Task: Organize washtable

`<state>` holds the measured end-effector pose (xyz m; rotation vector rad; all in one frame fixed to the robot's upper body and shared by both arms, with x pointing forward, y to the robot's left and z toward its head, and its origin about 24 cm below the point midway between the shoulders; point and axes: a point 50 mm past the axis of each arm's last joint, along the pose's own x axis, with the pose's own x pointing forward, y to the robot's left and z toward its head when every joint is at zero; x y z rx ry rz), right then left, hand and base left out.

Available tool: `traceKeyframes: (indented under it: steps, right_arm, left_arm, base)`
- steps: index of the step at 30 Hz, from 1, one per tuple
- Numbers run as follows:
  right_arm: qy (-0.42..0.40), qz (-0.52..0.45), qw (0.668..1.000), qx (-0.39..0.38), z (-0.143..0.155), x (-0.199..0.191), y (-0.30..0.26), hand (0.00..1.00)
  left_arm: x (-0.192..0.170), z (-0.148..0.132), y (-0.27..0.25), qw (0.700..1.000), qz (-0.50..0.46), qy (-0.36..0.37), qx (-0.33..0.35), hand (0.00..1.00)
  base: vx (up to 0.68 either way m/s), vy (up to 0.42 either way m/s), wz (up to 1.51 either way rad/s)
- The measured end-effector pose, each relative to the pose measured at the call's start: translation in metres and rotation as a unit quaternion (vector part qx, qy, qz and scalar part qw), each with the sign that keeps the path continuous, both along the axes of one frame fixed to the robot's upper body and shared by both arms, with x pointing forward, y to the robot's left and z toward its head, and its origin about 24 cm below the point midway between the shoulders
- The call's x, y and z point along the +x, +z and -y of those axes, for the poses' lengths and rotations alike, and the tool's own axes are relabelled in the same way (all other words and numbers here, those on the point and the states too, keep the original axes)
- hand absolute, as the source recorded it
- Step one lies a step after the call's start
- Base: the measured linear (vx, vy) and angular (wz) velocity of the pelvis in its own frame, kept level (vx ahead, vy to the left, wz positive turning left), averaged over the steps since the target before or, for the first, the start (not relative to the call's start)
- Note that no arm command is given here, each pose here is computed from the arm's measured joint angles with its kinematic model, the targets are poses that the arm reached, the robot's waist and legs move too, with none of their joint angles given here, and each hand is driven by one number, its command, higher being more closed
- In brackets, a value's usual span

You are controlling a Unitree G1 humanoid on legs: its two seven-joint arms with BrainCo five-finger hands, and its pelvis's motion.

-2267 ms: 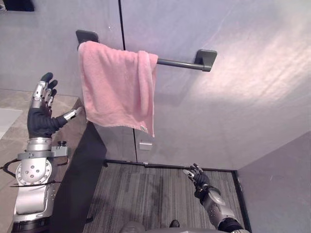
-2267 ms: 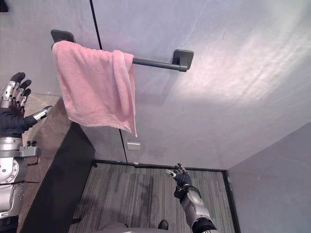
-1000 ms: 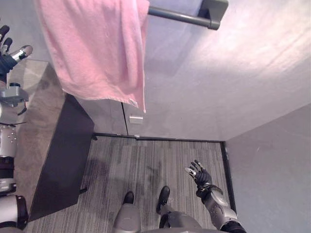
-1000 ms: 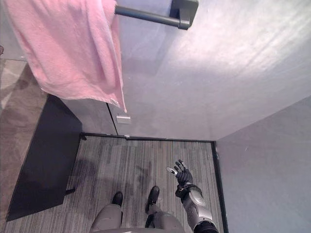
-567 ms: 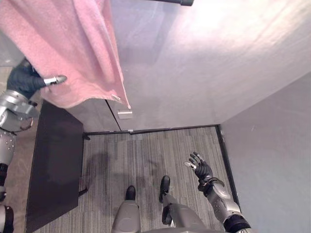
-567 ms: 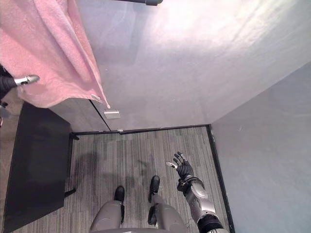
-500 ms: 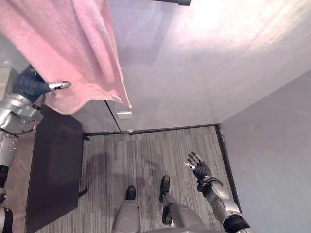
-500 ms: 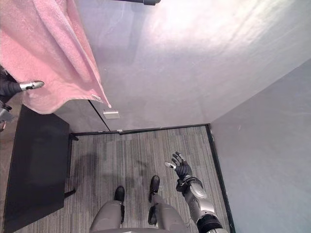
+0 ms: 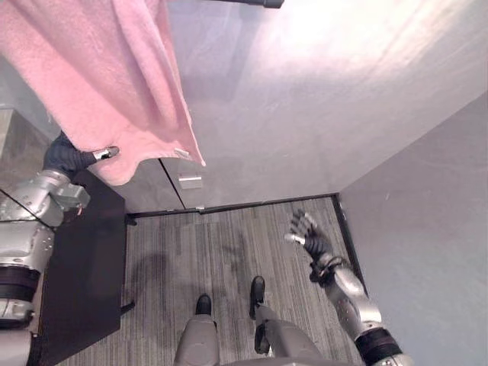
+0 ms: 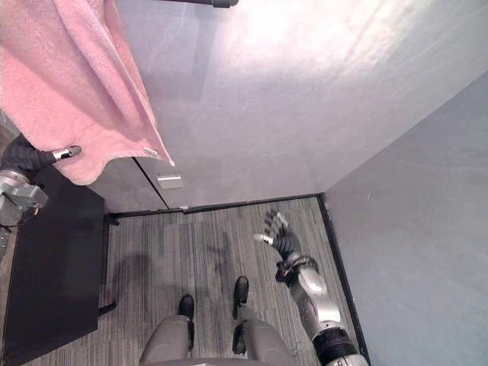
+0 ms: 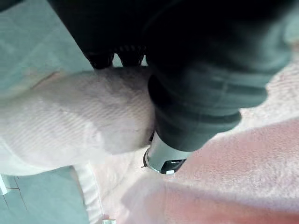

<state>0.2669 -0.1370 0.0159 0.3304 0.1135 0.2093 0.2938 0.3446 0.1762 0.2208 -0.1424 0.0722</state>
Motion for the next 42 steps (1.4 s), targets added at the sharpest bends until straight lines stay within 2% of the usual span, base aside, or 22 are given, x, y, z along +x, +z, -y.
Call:
traceKeyframes:
  steps: [4, 6, 12, 22, 27, 31, 35, 36, 42]
  right_arm:
    - [0.024, 0.129, 0.991, -0.015, 0.004, 0.029, 0.069, 0.00]
    - [0.042, 0.208, 0.976, -0.041, 0.008, 0.040, 0.113, 0.00]
    - [0.117, 0.299, 0.944, -0.077, -0.014, 0.060, 0.179, 0.00]
    - [0.170, 0.302, 0.932, -0.106, -0.054, 0.084, 0.206, 0.00]
    - [0.203, 0.306, 0.925, -0.098, -0.098, 0.090, 0.220, 0.00]
    - [0.205, 0.270, 0.937, -0.081, -0.142, 0.097, 0.215, 0.00]
    - [0.217, 0.260, 0.938, -0.077, -0.173, 0.093, 0.218, 0.00]
    - [0.224, 0.260, 0.936, -0.078, -0.189, 0.089, 0.222, 1.00]
    - [0.248, 0.266, 0.930, -0.055, -0.218, 0.073, 0.230, 1.00]
  left_arm:
    - [-0.001, -0.005, 0.000, 0.999, 0.012, 0.027, -0.019, 1.00]
    - [-0.004, -0.013, 0.007, 0.998, 0.032, 0.048, -0.027, 1.00]
    - [-0.006, -0.017, 0.011, 0.996, 0.048, 0.066, -0.034, 1.00]
    - [-0.003, -0.007, 0.010, 0.996, 0.064, 0.050, -0.047, 1.00]
    - [0.002, -0.003, 0.019, 0.994, 0.081, 0.050, -0.052, 1.00]
    - [0.016, 0.014, 0.032, 0.994, 0.099, 0.020, -0.052, 1.00]
    - [0.027, 0.021, 0.037, 0.993, 0.105, 0.013, -0.062, 1.00]
    - [0.032, 0.023, 0.039, 0.992, 0.106, 0.017, -0.062, 1.00]
    - [0.038, 0.032, 0.052, 0.991, 0.124, 0.002, -0.057, 1.00]
  base:
    - [-0.01, 0.052, -0.03]
    - [-0.03, 0.057, -0.04]
    - [-0.01, 0.044, -0.01]
    - [-0.01, 0.058, 0.07]
    - [-0.02, 0.045, 0.00]
    - [-0.02, 0.040, 0.07]
    - [-0.04, 0.069, 0.11]
    - [-0.04, 0.063, 0.05]
    - [-0.03, 0.048, 0.07]
